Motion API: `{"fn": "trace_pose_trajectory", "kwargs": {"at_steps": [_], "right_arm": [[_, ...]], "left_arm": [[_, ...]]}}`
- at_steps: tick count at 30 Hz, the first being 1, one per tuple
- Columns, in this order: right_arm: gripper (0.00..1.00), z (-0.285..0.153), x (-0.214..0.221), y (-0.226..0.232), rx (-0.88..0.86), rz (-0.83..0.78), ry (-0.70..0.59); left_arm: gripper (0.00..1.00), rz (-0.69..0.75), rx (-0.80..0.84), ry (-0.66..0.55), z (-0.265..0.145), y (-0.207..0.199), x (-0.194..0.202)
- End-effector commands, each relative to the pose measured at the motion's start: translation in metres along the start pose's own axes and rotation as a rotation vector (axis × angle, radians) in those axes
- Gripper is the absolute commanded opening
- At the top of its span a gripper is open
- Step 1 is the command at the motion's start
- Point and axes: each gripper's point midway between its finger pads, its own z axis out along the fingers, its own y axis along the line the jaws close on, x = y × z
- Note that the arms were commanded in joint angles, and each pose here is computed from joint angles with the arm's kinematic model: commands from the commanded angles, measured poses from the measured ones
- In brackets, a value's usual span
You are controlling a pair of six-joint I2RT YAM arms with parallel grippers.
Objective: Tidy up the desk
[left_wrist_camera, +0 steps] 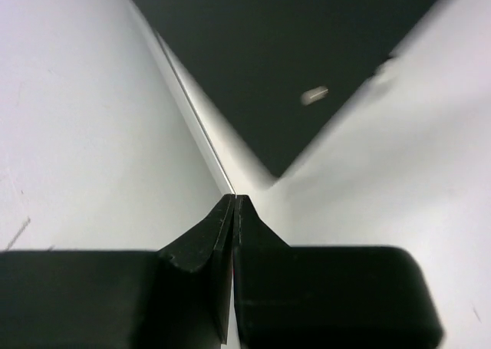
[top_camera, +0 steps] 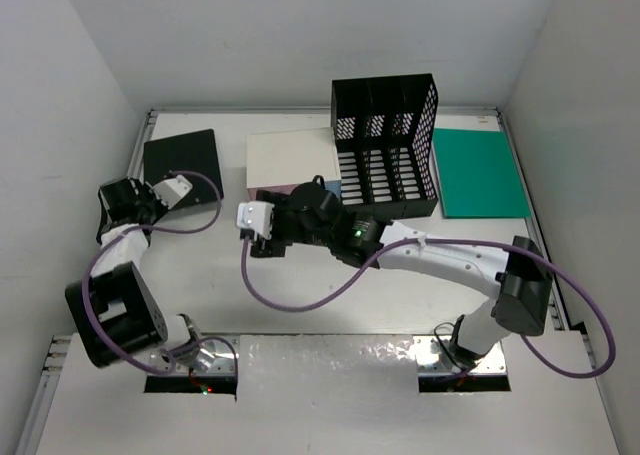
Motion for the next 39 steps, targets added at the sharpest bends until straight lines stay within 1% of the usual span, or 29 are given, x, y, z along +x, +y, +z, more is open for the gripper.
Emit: {"fn": "trace_pose_trajectory", "kwargs": {"at_steps": [1, 4, 6, 8, 9, 11, 13, 14, 15, 16, 17, 18, 19, 20, 22, 25, 30, 34, 35, 39], "right_arm": [[0.71, 0.018, -0.016, 0.023, -0.122, -0.239, -0.146], [0.71, 0.023, -0.003, 0.041, -0.185, -0.247, -0.156], [0.71, 0.021, 0.004, 0.052, -0.213, -0.196, -0.157], [0.71, 0.016, -0.004, 0.052, -0.199, -0.165, -0.197], [0.71, 0.013, 0.001, 0.058, -0.209, -0.128, -0.195], [0.71, 0.008, -0.005, 0.058, -0.196, -0.115, -0.219], [0.71, 0.007, -0.002, 0.059, -0.185, -0.088, -0.207], [0.71, 0.005, -0.003, 0.060, -0.182, -0.082, -0.207], [0.71, 0.005, 0.002, 0.060, -0.171, -0.070, -0.190], [0.71, 0.006, 0.003, 0.062, -0.167, -0.066, -0.184], [0.71, 0.004, 0.004, 0.062, -0.165, -0.063, -0.180], [0.71, 0.003, 0.008, 0.065, -0.167, -0.050, -0.171], [0.71, 0.003, 0.009, 0.064, -0.157, -0.045, -0.171], [0.71, 0.002, 0.014, 0.068, -0.159, -0.030, -0.164], [0.72, 0.002, 0.015, 0.068, -0.149, -0.019, -0.166], [0.71, 0.004, 0.015, 0.066, -0.147, -0.002, -0.149], [0.71, 0.011, 0.017, 0.066, -0.154, 0.019, -0.114], [0.72, 0.012, 0.011, 0.062, -0.142, 0.017, -0.116], [0.71, 0.011, 0.012, 0.061, -0.138, 0.017, -0.107], [0.72, 0.006, 0.006, 0.054, -0.116, 0.004, -0.114]], "left_arm": [[0.00, 0.020, 0.067, -0.008, -0.025, -0.008, -0.001], [0.00, 0.025, 0.093, -0.004, -0.037, -0.012, -0.001], [0.00, 0.029, 0.094, 0.004, -0.038, -0.017, 0.003], [0.00, 0.022, 0.090, 0.011, -0.036, -0.018, 0.005], [0.00, 0.012, 0.076, 0.018, -0.036, -0.015, 0.006], [0.00, -0.030, 0.049, 0.034, -0.027, -0.005, 0.008], [0.16, -0.077, 0.073, 0.058, -0.019, -0.001, 0.011], [0.24, -0.089, 0.119, 0.079, -0.008, -0.003, 0.014], [0.41, -0.047, 0.141, 0.072, -0.003, -0.006, 0.015], [0.50, -0.015, 0.137, 0.065, 0.006, -0.015, 0.021], [0.53, 0.025, 0.112, 0.053, 0.012, -0.020, 0.018], [0.56, 0.068, 0.069, 0.073, 0.015, -0.023, 0.021], [0.56, 0.125, -0.009, 0.046, 0.021, -0.026, 0.020], [0.57, 0.158, -0.034, 0.029, 0.023, -0.032, 0.013], [0.58, 0.162, -0.106, -0.016, 0.027, -0.035, 0.005], [0.58, 0.143, -0.145, -0.031, 0.031, -0.036, 0.004], [0.55, 0.217, -0.202, -0.011, 0.043, -0.041, 0.011], [0.48, 0.226, -0.204, 0.046, 0.054, -0.042, 0.025], [0.47, 0.243, -0.214, 0.072, 0.055, -0.041, 0.030], [0.47, 0.261, -0.227, 0.102, 0.069, -0.041, 0.038]]}}
